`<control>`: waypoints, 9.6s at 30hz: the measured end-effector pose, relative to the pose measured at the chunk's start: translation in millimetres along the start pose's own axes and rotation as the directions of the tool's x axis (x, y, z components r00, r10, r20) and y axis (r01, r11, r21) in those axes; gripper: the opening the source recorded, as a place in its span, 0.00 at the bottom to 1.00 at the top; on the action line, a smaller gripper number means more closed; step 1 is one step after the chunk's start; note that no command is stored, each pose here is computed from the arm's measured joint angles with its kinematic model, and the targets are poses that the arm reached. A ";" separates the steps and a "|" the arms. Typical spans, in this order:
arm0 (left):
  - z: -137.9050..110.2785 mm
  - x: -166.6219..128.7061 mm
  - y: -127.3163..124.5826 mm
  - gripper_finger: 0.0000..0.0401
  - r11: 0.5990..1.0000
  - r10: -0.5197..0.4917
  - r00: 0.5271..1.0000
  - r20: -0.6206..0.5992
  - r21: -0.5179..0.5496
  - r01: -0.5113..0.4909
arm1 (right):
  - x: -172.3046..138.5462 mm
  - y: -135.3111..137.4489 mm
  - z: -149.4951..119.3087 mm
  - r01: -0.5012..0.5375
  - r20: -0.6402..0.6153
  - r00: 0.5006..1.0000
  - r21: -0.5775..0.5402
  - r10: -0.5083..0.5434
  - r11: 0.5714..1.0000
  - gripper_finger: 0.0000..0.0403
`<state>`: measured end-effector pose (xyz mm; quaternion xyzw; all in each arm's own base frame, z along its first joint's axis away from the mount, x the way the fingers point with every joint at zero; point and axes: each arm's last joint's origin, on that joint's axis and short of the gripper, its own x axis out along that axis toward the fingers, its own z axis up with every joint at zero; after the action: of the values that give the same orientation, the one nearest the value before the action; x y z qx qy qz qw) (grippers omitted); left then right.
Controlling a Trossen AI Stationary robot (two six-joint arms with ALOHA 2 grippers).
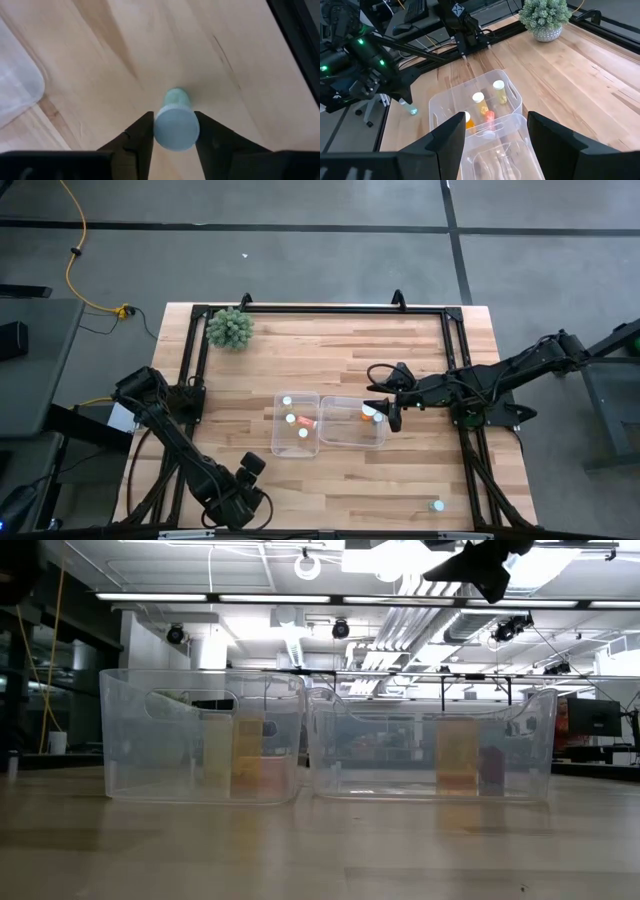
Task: Pick and place medicine bottles into bin by pill shape (circle, oval)
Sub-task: Put the left blue pill bottle into the left transparent bin, then put the blue pill bottle into the left transparent bin
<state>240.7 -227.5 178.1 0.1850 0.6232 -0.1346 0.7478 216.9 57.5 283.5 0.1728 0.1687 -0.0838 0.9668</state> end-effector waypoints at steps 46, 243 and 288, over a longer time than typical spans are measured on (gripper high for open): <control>25.7 -16.3 183.4 0.28 0.977 -0.085 0.995 -0.049 -0.199 0.074 | 0.3 -1.7 -2.6 0.026 -0.019 0.999 0.020 -0.026 0.999 0.51; -142.7 -100.4 168.7 0.58 0.707 0.678 0.098 0.728 -0.683 0.182 | -36.0 139.2 -82.2 0.334 -0.657 0.748 0.501 0.099 0.798 0.26; -74.2 -92.4 176.9 0.02 0.549 0.749 0.457 0.480 -0.835 -0.023 | 164.5 42.7 126.8 -0.115 -0.556 0.820 -0.393 -0.136 0.912 0.26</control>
<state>234.4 -38.9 276.7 -0.0610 0.1373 0.2551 0.9552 416.9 34.0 350.2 -0.0173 0.4657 0.0039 0.8848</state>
